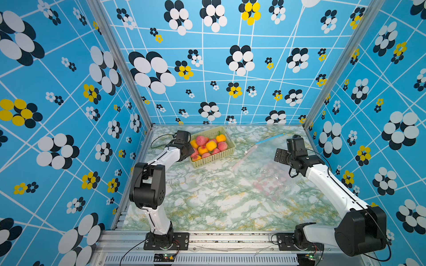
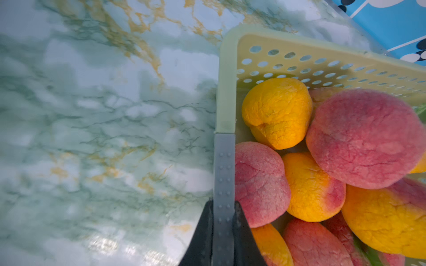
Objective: Place the peach in a zip-top bag and seal the zipper
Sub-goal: Move the basket to the center of the board, then pick up the zipper food storage bag.
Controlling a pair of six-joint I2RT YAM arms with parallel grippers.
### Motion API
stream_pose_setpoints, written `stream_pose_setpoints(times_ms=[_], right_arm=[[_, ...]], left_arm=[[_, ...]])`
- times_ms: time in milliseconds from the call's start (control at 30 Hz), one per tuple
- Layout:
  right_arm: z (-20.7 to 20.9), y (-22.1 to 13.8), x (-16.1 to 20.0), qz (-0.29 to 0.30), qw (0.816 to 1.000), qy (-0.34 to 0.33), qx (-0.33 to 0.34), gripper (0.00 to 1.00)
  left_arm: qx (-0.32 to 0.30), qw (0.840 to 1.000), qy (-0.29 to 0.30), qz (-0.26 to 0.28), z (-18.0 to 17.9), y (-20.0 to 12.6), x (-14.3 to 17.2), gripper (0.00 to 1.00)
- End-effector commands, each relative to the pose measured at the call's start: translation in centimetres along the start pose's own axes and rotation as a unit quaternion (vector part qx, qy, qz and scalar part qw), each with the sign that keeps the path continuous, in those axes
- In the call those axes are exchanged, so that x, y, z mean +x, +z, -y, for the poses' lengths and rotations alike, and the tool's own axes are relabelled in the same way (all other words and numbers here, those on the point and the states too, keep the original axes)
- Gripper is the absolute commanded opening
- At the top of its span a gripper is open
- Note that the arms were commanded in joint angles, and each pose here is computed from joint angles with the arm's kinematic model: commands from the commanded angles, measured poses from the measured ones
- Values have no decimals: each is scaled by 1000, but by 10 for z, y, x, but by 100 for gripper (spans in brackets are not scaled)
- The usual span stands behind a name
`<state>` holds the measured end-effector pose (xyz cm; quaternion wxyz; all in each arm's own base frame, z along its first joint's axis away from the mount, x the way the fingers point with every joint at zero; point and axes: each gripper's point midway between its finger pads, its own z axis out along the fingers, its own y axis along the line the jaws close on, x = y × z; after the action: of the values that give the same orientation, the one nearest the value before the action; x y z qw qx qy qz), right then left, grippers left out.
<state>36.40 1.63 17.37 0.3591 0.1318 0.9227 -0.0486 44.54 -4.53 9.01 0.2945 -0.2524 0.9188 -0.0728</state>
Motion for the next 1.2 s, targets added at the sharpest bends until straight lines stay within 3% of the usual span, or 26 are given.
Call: stream_pose_setpoints(times_ms=[0, 200, 333, 400, 600, 900, 1033, 1100, 1167], right_arm=[[-10, 6, 20, -64, 997, -34, -4, 99], [-27, 35, 32, -125, 986, -106, 14, 96], [-33, 59, 36, -151, 978, -144, 26, 97], [-33, 70, 36, -161, 972, -166, 40, 99], [-32, 100, 35, -192, 952, -223, 81, 99], [-24, 129, 33, -194, 933, -276, 129, 99], [-22, 140, 31, -191, 925, -294, 146, 84], [-23, 143, 32, -189, 924, -300, 146, 72], [-22, 145, 30, -184, 923, -303, 150, 54]], left_arm=[[-23, 999, -38, 26, -20, -25, 1, 0], [-34, 998, -42, 21, -33, -43, 31, 4], [-42, 997, -54, 29, -42, -53, 41, 22], [-33, 997, -57, 30, -40, -56, 42, 33], [-17, 997, -60, 40, -36, -66, 40, 49], [4, 996, -52, 66, -31, -92, 28, 60], [17, 996, -49, 75, -27, -102, 23, 61], [21, 996, -48, 78, -26, -107, 21, 62], [27, 995, -46, 85, -25, -113, 18, 62]])
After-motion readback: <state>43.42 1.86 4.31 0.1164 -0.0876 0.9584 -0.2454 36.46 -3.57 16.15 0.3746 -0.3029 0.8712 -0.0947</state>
